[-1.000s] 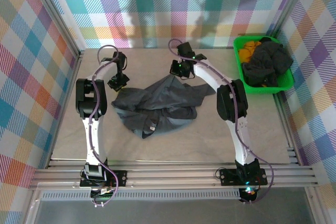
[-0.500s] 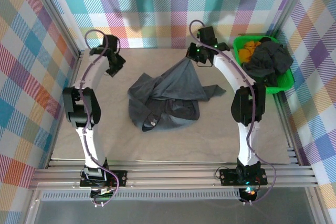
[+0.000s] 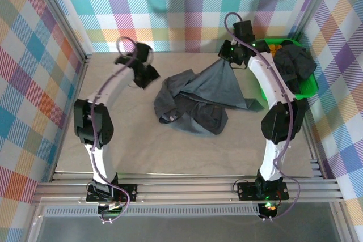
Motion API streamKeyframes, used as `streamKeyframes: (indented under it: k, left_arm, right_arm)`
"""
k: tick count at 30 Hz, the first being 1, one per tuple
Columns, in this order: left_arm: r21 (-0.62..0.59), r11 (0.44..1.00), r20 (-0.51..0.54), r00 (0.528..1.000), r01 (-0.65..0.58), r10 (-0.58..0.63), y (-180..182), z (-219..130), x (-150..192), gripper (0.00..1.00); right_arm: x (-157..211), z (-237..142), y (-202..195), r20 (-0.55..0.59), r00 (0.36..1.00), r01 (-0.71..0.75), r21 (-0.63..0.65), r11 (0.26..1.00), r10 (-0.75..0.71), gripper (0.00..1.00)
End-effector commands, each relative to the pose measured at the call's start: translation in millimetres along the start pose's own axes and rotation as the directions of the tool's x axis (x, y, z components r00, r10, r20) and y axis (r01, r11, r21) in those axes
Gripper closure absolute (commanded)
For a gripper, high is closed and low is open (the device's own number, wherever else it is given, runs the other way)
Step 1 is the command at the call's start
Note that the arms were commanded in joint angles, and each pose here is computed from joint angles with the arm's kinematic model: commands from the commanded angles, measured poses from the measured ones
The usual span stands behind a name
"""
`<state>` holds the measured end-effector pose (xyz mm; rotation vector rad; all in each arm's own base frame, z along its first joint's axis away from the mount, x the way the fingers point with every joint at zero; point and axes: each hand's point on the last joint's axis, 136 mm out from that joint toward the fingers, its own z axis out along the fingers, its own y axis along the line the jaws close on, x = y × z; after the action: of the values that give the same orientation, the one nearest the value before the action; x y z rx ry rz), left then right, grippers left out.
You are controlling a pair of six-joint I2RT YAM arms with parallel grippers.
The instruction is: Fold and stack the t-shirts
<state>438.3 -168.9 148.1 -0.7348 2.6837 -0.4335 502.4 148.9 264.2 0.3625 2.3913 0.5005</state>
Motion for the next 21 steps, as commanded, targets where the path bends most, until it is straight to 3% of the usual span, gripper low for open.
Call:
streamKeyframes:
  k: [1,5,10,15,21]
  left_arm:
    - [-0.004,0.994,-0.113,0.988,-0.11,0.109,-16,8,66,0.51]
    - [-0.094,0.968,-0.12,0.968,-0.231,0.219,-22,25,87,0.44]
    - [-0.247,0.904,0.024,0.931,-0.348,0.365,-24,46,37,0.39]
    - [-0.356,0.843,-0.007,0.903,-0.403,0.429,-19,73,5,0.4]
    - [-0.363,0.825,-0.067,0.895,-0.433,0.441,-9,99,10,0.5]
  right_arm:
    - [15,-6,-23,-0.021,1.0,-0.006,0.05,0.999,0.007,1.0]
    - [20,-10,-50,-0.019,0.999,-0.041,0.08,0.996,0.043,1.0]
    - [24,-10,-63,-0.043,0.997,-0.059,0.07,0.996,0.062,1.0]
    - [23,-7,-65,-0.057,0.996,-0.072,0.061,0.996,0.075,1.0]
    - [18,0,-67,-0.067,0.995,-0.076,0.063,0.995,0.08,1.0]
